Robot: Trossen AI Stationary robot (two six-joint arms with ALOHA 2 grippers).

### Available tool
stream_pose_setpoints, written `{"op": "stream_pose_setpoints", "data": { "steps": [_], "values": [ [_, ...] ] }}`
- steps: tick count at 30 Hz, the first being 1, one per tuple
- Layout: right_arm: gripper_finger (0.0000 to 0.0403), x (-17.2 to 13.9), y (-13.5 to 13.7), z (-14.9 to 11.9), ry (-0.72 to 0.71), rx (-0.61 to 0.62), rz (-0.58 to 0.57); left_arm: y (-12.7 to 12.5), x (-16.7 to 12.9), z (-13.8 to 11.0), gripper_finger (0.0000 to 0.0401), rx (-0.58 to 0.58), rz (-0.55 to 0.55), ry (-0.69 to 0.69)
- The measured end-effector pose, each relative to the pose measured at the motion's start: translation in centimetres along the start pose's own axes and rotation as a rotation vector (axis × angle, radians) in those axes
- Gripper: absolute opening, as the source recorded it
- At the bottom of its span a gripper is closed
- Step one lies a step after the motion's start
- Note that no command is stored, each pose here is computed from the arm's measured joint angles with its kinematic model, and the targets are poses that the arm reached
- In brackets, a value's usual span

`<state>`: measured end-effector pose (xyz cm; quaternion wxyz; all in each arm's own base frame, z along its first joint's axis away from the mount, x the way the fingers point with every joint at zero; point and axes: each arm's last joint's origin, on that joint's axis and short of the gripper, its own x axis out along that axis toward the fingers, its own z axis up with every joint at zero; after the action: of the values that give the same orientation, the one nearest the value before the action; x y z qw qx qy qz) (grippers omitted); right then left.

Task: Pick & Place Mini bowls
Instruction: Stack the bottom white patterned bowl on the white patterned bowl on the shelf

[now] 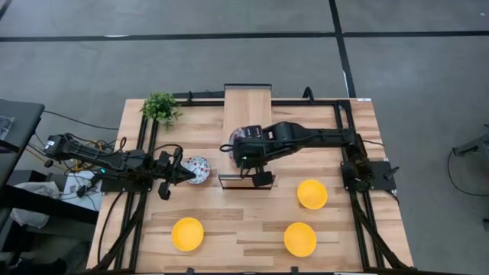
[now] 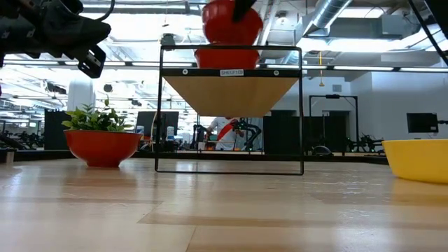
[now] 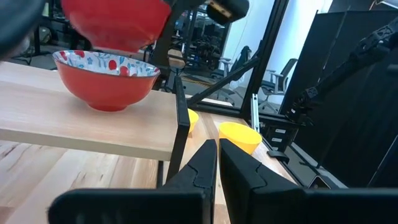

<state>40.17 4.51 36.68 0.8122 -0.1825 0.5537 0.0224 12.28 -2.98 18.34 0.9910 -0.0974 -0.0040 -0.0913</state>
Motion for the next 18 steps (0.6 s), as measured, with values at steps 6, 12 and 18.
{"op": "stream_pose_setpoints", "data": {
  "steps": [6,12,18],
  "values": [
    [0.0,2.0,0.2,0.2,0.061,-0.007,0.021,0.0,0.0,0.1,0.0017,-0.001,-0.002,-0.01],
    [0.0,2.8,0.4,0.4,0.081,-0.014,0.023,0.0,0.0,0.1,0.0017,-0.001,-0.002,-0.013],
    [0.0005,2.8,0.4,0.4,0.077,-0.001,0.022,0.0,0.0,0.1,0.0017,-0.001,-0.003,-0.012]
  ]
}}
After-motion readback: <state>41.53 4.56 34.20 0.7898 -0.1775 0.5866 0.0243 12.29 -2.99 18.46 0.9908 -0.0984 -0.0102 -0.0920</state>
